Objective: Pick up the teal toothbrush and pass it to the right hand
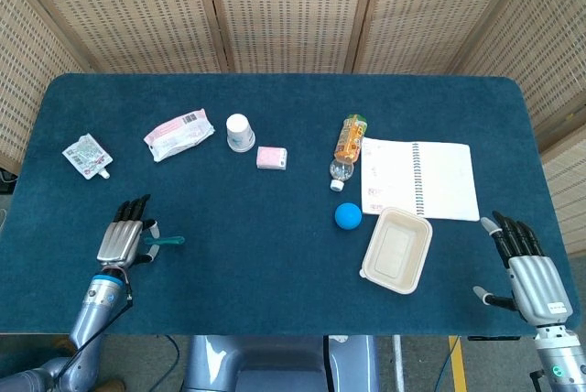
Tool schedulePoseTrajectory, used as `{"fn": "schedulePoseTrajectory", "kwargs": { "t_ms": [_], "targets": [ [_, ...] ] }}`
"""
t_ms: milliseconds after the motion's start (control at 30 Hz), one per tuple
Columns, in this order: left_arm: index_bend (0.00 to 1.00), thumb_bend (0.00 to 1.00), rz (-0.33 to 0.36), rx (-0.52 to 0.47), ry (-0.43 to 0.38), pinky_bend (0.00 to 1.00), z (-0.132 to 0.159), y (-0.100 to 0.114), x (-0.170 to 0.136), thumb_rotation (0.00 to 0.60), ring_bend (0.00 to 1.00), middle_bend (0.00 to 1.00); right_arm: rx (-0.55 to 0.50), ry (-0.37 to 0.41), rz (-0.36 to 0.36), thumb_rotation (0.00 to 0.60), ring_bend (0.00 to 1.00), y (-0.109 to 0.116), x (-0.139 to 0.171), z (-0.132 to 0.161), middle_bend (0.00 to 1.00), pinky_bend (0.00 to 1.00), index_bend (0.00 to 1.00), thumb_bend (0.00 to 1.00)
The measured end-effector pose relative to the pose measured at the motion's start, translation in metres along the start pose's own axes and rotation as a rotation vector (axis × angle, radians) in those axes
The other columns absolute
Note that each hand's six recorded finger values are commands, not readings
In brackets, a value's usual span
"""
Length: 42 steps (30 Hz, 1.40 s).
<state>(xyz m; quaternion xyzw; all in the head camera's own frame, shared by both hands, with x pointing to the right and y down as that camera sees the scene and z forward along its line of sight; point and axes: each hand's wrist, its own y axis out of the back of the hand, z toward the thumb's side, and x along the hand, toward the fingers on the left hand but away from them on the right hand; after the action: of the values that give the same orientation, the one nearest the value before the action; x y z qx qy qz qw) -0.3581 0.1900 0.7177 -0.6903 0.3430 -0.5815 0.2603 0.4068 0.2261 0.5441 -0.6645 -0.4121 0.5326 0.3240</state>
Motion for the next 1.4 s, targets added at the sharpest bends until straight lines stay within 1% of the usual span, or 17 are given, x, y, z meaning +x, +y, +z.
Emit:
{"fn": "schedulePoseTrajectory", "kwargs": {
  "t_ms": [67, 167, 267, 367, 433, 533, 667, 700, 767, 800, 900, 1000, 1100, 1233, 1400],
  "targets": [
    [0.64, 0.66, -0.007, -0.039, -0.008, 0.0, 0.002, 0.003, 0.001, 0.6, 0.0, 0.0, 0.0, 0.004, 0.008, 0.6, 0.0, -0.003, -0.001, 0.001, 0.0, 0.0, 0.0, 0.0],
    [0.64, 0.68, -0.032, -0.129, -0.034, 0.0, 0.008, 0.009, 0.004, 0.6, 0.0, 0.0, -0.009, 0.025, 0.018, 0.6, 0.0, -0.008, -0.004, 0.007, 0.0, 0.0, 0.0, 0.0],
    [0.65, 0.69, -0.054, -0.229, -0.075, 0.0, 0.019, 0.018, 0.01, 0.6, 0.0, 0.0, -0.038, 0.05, 0.029, 0.6, 0.0, -0.012, -0.009, 0.012, 0.0, 0.0, 0.0, 0.0],
    [0.66, 0.7, -0.068, -0.325, -0.138, 0.0, 0.037, 0.028, 0.018, 0.6, 0.0, 0.0, -0.08, 0.082, 0.042, 0.6, 0.0, -0.014, -0.017, 0.017, 0.0, 0.0, 0.0, 0.0],
    [0.66, 0.73, -0.084, -0.389, -0.189, 0.0, 0.052, 0.034, 0.023, 0.6, 0.0, 0.0, -0.109, 0.107, 0.048, 0.6, 0.0, -0.012, -0.025, 0.02, 0.0, 0.0, 0.01, 0.0],
    [0.67, 0.73, -0.113, -0.49, -0.263, 0.0, 0.076, 0.042, 0.03, 0.6, 0.0, 0.0, -0.143, 0.139, 0.06, 0.6, 0.0, -0.007, -0.038, 0.025, 0.0, 0.0, 0.04, 0.0],
    [0.67, 0.76, -0.15, -0.634, -0.365, 0.0, 0.115, 0.054, 0.038, 0.6, 0.0, 0.0, -0.184, 0.185, 0.069, 0.6, 0.0, 0.006, -0.054, 0.036, 0.0, 0.0, 0.09, 0.01],
    [0.67, 0.76, -0.167, -0.679, -0.399, 0.0, 0.13, 0.058, 0.04, 0.6, 0.0, 0.0, -0.197, 0.202, 0.073, 0.6, 0.0, 0.011, -0.06, 0.041, 0.0, 0.0, 0.11, 0.03],
    [0.67, 0.76, -0.191, -0.735, -0.457, 0.0, 0.156, 0.064, 0.042, 0.6, 0.0, 0.0, -0.228, 0.23, 0.076, 0.6, 0.0, 0.016, -0.068, 0.051, 0.0, 0.0, 0.15, 0.07],
    [0.67, 0.76, -0.202, -0.758, -0.495, 0.0, 0.174, 0.068, 0.043, 0.6, 0.0, 0.0, -0.25, 0.248, 0.079, 0.6, 0.0, 0.019, -0.073, 0.058, 0.0, 0.0, 0.18, 0.08],
    [0.67, 0.76, -0.215, -0.772, -0.556, 0.0, 0.205, 0.071, 0.044, 0.6, 0.0, 0.0, -0.285, 0.286, 0.094, 0.6, 0.0, 0.022, -0.083, 0.074, 0.0, 0.0, 0.28, 0.12],
    [0.67, 0.76, -0.227, -0.773, -0.596, 0.0, 0.232, 0.071, 0.045, 0.6, 0.0, 0.0, -0.303, 0.316, 0.107, 0.6, 0.0, 0.024, -0.09, 0.086, 0.0, 0.0, 0.34, 0.16],
    [0.67, 0.76, -0.241, -0.773, -0.613, 0.0, 0.254, 0.067, 0.047, 0.6, 0.0, 0.0, -0.313, 0.351, 0.12, 0.6, 0.0, 0.026, -0.098, 0.102, 0.0, 0.0, 0.38, 0.22],
    [0.67, 0.76, -0.269, -0.779, -0.617, 0.0, 0.276, 0.058, 0.049, 0.6, 0.0, 0.0, -0.338, 0.404, 0.14, 0.6, 0.0, 0.031, -0.107, 0.128, 0.0, 0.0, 0.39, 0.28],
    [0.67, 0.76, -0.278, -0.775, -0.613, 0.0, 0.289, 0.051, 0.051, 0.6, 0.0, 0.0, -0.366, 0.437, 0.186, 0.6, 0.0, 0.031, -0.116, 0.157, 0.0, 0.0, 0.41, 0.35]
  ]
}}
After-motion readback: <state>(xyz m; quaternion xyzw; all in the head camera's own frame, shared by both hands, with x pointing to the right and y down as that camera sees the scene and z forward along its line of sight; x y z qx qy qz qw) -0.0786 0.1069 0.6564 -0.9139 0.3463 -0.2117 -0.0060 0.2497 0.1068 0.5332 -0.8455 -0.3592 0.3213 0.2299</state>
